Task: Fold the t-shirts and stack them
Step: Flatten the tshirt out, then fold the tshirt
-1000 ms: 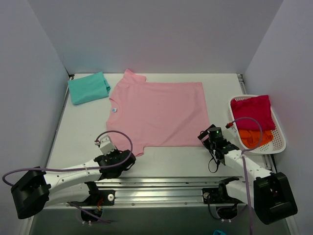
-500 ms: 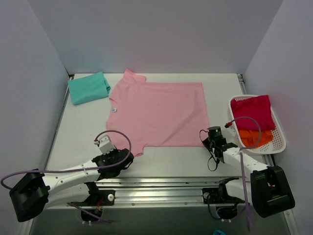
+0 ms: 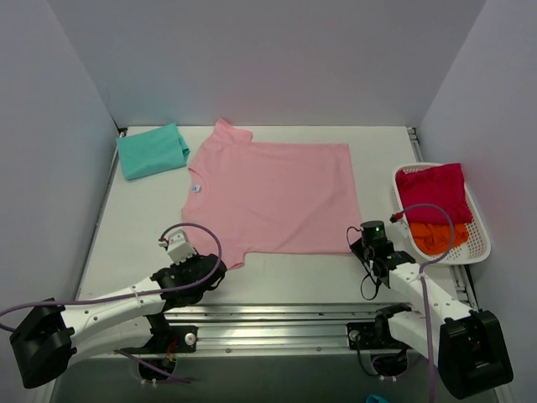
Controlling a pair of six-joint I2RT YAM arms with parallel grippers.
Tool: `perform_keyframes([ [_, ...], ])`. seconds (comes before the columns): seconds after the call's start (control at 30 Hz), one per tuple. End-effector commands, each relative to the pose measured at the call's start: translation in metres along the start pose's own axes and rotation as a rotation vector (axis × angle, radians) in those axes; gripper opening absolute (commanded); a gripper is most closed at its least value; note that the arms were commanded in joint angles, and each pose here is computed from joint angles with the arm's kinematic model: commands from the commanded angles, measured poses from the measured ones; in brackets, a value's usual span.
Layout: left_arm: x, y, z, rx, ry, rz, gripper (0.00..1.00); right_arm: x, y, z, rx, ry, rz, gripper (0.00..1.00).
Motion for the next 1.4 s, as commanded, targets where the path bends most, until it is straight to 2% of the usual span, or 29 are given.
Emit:
perform_keyframes([
  [0.0,0.009,-0.014,-0.013,0.010,-0.019,0.030,0.02,0.011,-0.010,0.001,0.007,0.012,0.036,0.00],
  [0.5,0.023,-0.035,-0.032,-0.030,-0.027,0.075,0.02,0.031,-0.006,-0.014,0.012,-0.040,0.011,0.00],
  [0.87,0.035,-0.067,-0.064,-0.015,-0.051,0.125,0.02,0.032,0.010,-0.034,0.052,-0.072,-0.011,0.00],
  [1.07,0.025,-0.085,-0.085,0.010,-0.060,0.121,0.02,0.020,0.025,-0.048,0.077,-0.091,-0.003,0.00],
  [1.37,-0.016,-0.113,-0.100,-0.004,-0.052,0.097,0.02,0.004,0.049,-0.071,0.084,-0.104,0.004,0.00],
])
Point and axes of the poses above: each gripper's point midway between its finger pads, its own x axis back along the fingers, its own y axis along the line the jaws close on, z = x × y, the point moved 8 cm from there along x, back along the fingers, and after that the axes turned 13 degrees about x, right-handed, at the moved point
